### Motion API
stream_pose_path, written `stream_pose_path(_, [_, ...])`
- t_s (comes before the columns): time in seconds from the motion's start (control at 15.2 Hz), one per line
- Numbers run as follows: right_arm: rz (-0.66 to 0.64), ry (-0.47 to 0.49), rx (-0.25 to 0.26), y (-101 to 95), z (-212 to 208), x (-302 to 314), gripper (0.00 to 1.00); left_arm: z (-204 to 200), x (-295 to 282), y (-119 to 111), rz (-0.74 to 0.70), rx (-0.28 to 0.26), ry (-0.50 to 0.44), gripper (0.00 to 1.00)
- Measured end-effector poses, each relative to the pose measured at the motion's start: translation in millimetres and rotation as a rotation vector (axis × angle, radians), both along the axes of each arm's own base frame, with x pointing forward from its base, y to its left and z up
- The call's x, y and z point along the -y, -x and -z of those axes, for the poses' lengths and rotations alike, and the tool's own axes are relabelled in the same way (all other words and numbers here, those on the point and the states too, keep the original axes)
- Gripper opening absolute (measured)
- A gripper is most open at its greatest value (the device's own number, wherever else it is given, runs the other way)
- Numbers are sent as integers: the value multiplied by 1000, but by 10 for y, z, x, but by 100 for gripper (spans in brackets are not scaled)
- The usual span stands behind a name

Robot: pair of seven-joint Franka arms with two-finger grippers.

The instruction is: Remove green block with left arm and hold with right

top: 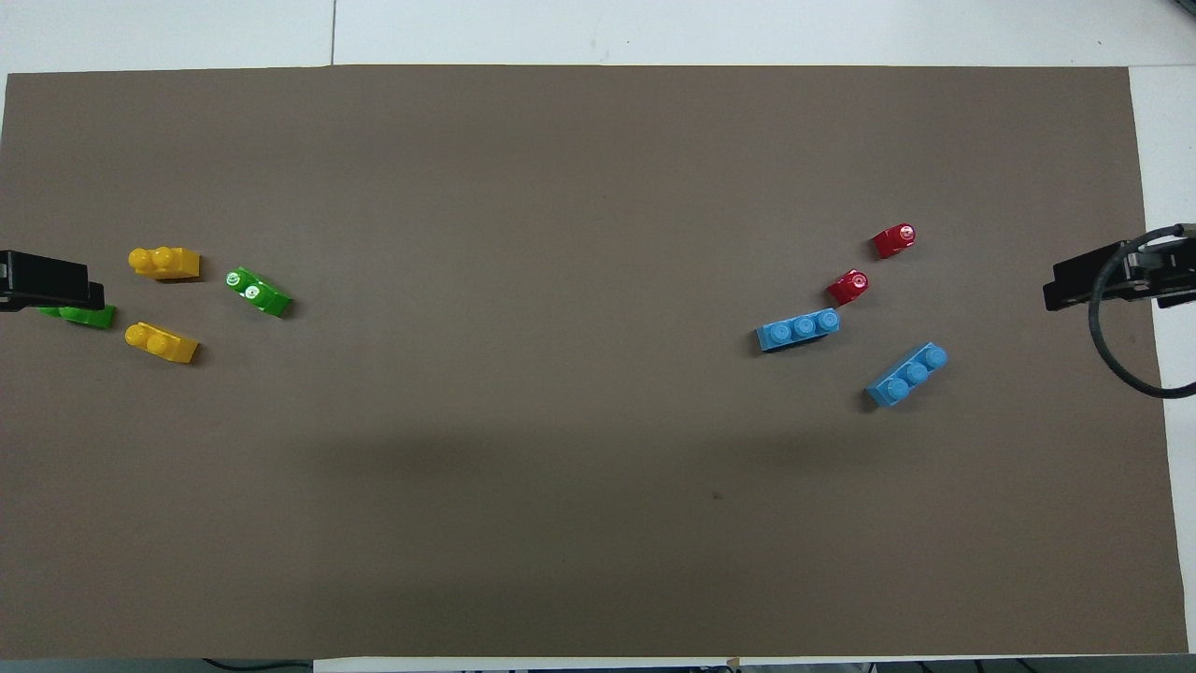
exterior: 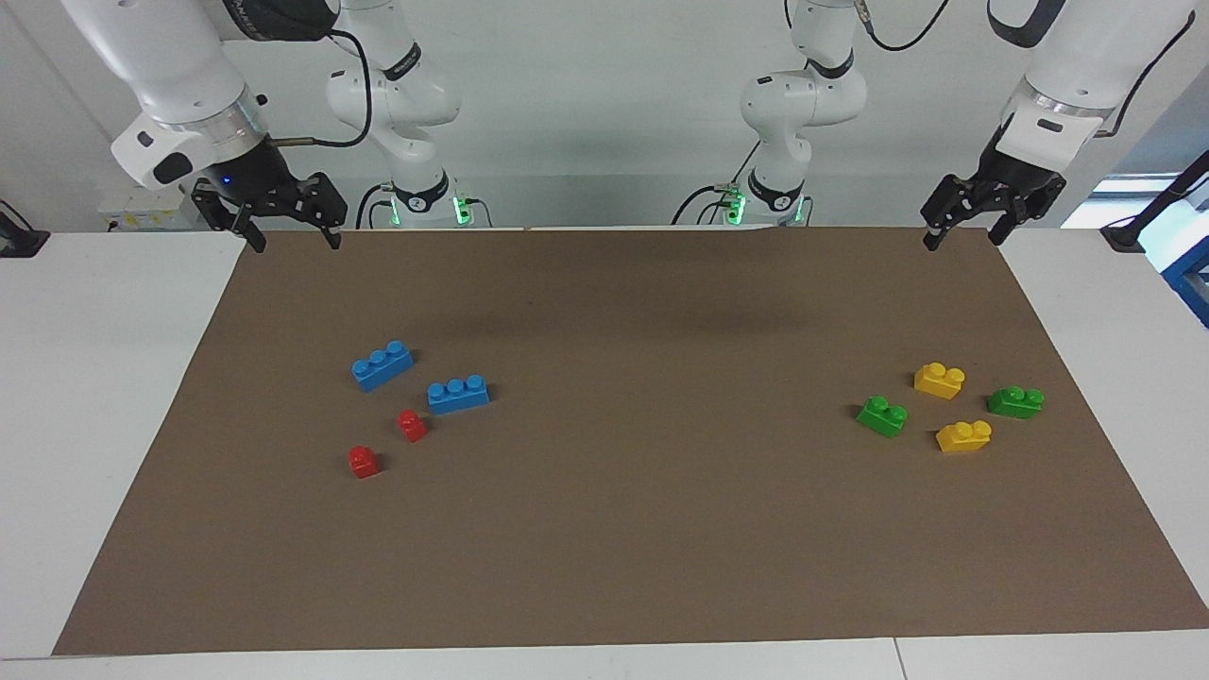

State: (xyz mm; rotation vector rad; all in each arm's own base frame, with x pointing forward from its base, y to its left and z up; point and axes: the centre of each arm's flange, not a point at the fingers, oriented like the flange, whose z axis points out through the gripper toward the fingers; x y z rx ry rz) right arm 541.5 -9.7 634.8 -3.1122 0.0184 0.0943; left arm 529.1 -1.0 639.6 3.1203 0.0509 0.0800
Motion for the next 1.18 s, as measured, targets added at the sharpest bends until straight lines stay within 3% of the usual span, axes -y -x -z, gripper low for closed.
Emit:
stream_pose_path(0.53, [7, 1, -4, -14, 24, 37, 100, 34, -15, 38, -2, -37, -2, 100])
stream_pose_path(1.18, [7, 2, -8, -19, 37, 40, 100, 38, -30, 43, -1, -41, -22, 100])
